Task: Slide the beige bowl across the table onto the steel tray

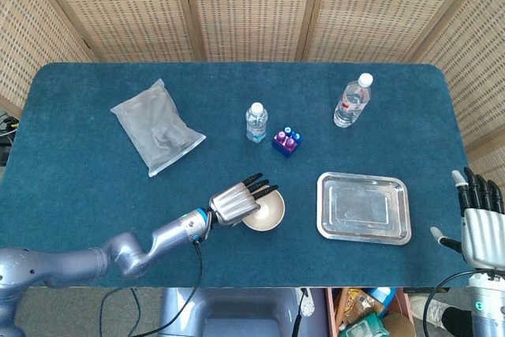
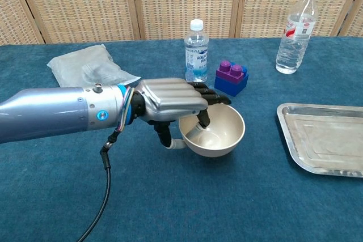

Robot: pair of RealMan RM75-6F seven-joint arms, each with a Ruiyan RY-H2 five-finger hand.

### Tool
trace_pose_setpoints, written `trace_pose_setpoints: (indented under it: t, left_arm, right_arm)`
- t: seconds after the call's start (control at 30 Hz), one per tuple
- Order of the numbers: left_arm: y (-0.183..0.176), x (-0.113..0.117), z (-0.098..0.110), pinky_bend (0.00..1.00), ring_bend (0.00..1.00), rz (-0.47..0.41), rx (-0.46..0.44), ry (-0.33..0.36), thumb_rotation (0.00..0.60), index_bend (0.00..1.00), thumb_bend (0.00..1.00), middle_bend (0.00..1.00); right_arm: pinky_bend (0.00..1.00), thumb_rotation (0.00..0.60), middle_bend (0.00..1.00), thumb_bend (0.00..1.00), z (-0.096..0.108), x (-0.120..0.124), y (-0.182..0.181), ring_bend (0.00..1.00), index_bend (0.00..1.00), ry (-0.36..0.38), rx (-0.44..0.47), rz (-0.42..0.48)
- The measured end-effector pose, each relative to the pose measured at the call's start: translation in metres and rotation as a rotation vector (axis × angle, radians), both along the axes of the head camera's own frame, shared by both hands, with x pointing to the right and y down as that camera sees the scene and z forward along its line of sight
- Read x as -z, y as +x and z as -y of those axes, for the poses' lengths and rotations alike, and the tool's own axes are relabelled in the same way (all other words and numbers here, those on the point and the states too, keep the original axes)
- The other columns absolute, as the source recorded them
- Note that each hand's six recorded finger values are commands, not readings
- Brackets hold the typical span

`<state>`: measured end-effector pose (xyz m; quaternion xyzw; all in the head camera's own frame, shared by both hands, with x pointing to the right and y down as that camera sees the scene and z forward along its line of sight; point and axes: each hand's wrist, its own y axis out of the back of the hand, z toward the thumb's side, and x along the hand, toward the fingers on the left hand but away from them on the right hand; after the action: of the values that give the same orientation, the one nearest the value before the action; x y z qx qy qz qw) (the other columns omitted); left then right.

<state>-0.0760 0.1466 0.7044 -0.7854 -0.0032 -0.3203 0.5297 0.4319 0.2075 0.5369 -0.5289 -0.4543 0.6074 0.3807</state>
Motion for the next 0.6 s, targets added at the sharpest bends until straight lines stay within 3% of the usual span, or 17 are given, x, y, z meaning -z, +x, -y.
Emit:
trace_pose_setpoints:
  t: [0.03,0.17,0.2,0.43,0.6]
  left_arm:
    - [0.002,-0.003,0.000,0.00,0.00,0.001,0.001,-0.006,0.600,0.60,0.36,0.00]
    - [0.007,-0.011,-0.001,0.00,0.00,0.006,0.016,-0.039,0.600,0.08,0.03,0.00]
    - [0.007,-0.011,-0.002,0.00,0.00,0.004,0.021,-0.049,0.600,0.01,0.00,0.00]
    - [-0.006,0.012,0.014,0.00,0.00,-0.052,0.071,-0.035,0.600,0.00,0.00,0.00]
    - [-0.060,0.042,0.050,0.00,0.00,-0.081,0.195,0.045,0.600,0.00,0.00,0.00]
  right_arm:
    - [0.00,0.600,0.00,0.00,0.000,0.000,0.001,0.00,0.00,0.002,-0.004,-0.001]
    - [0.00,0.600,0.00,0.00,0.001,0.002,0.003,0.00,0.00,0.009,-0.017,-0.006]
    - [0.00,0.600,0.00,0.00,0.001,0.002,0.004,0.00,0.00,0.010,-0.018,-0.005]
    - [0.00,0.600,0.00,0.00,-0.001,0.001,0.000,0.00,0.00,0.001,0.001,-0.002]
    - [0.00,0.600,0.00,0.00,-0.003,-0.001,-0.005,0.00,0.00,-0.007,0.021,-0.015]
